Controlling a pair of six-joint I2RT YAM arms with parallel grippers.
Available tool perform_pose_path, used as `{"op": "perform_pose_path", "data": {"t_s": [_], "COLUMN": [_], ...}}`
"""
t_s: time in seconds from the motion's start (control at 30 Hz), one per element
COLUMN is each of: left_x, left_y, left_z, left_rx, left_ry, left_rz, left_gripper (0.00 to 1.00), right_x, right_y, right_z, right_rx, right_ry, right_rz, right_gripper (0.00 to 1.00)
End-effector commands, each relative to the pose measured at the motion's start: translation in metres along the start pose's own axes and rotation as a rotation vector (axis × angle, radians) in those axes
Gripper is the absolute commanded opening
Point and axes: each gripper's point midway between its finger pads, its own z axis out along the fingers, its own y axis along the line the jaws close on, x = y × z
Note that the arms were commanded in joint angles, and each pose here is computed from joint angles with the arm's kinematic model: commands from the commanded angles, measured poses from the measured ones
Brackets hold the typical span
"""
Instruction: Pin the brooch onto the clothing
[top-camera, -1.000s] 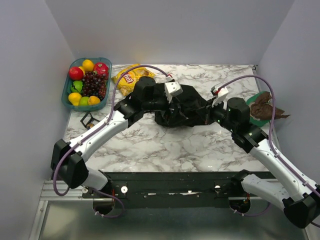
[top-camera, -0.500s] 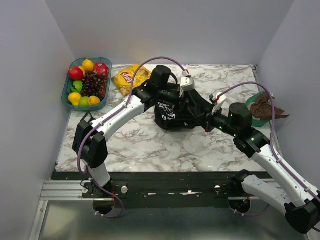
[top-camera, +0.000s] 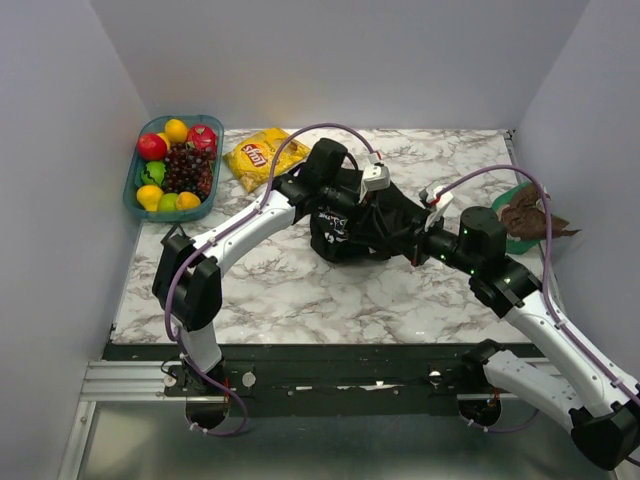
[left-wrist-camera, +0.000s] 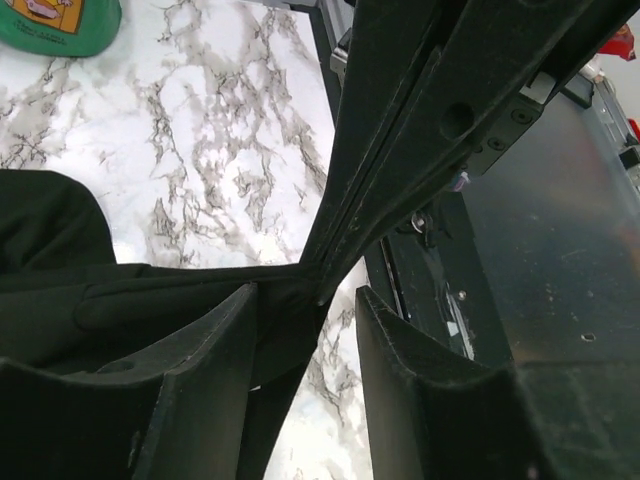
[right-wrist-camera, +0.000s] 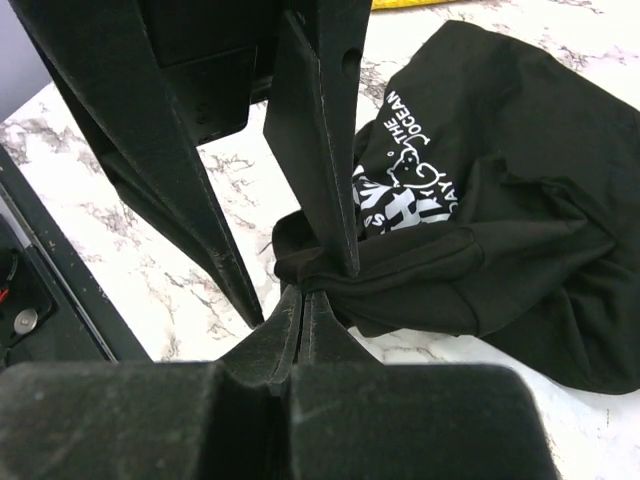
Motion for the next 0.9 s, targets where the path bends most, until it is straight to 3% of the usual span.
{"op": "perform_pose_path", "data": {"t_s": [0.0,0.33,0.43,0.53,0.57,0.63,0.67,0.77,0.87], "left_x": [0.006,0.003,-0.001,-0.008,-0.017,-0.026,-0.037,-0.055,-0.064], "left_y": [-0.005,-0.006,-0.003,0.019,0.028,0.046,0.053,0.061,0.052], "left_z": [0.001,-0.001,-0.003,-0.015,-0.02,-0.042,-0.051,-0.087,-0.117], "left_rx": [0.038,0.029,-0.012,-0.198,-0.26,-0.443,-0.509,-0.725,-0.86], "left_ry": [0.017,0.018,0.02,0.018,-0.01,-0.049,-0.088,-0.184,-0.262], "left_rz": [-0.022,-0.022,-0.007,0.011,0.03,-0.002,0.011,-0.063,-0.083], "left_gripper": [0.47,0.0,0.0,0.0,0.0,0.0,0.0,0.0,0.0], "right_x": [-0.011,-0.008,-0.01,-0.016,-0.017,-0.025,-0.029,-0.037,-0.036], "right_y": [0.006,0.0,-0.002,-0.004,-0.005,-0.007,-0.007,-0.007,-0.004], "right_z": [-0.008,-0.007,-0.007,-0.009,-0.01,-0.012,-0.013,-0.011,0.001], "right_rx": [-0.01,0.021,0.033,0.052,0.058,0.079,0.082,0.094,0.117], "right_ry": [-0.017,-0.003,-0.004,-0.013,-0.013,-0.017,-0.019,-0.011,0.019], "right_rz": [-0.021,-0.016,-0.014,-0.012,-0.008,-0.007,-0.005,0.02,0.044], "right_gripper": [0.01,0.01,0.01,0.06,0.11,0.37,0.59,0.78,0.8]}}
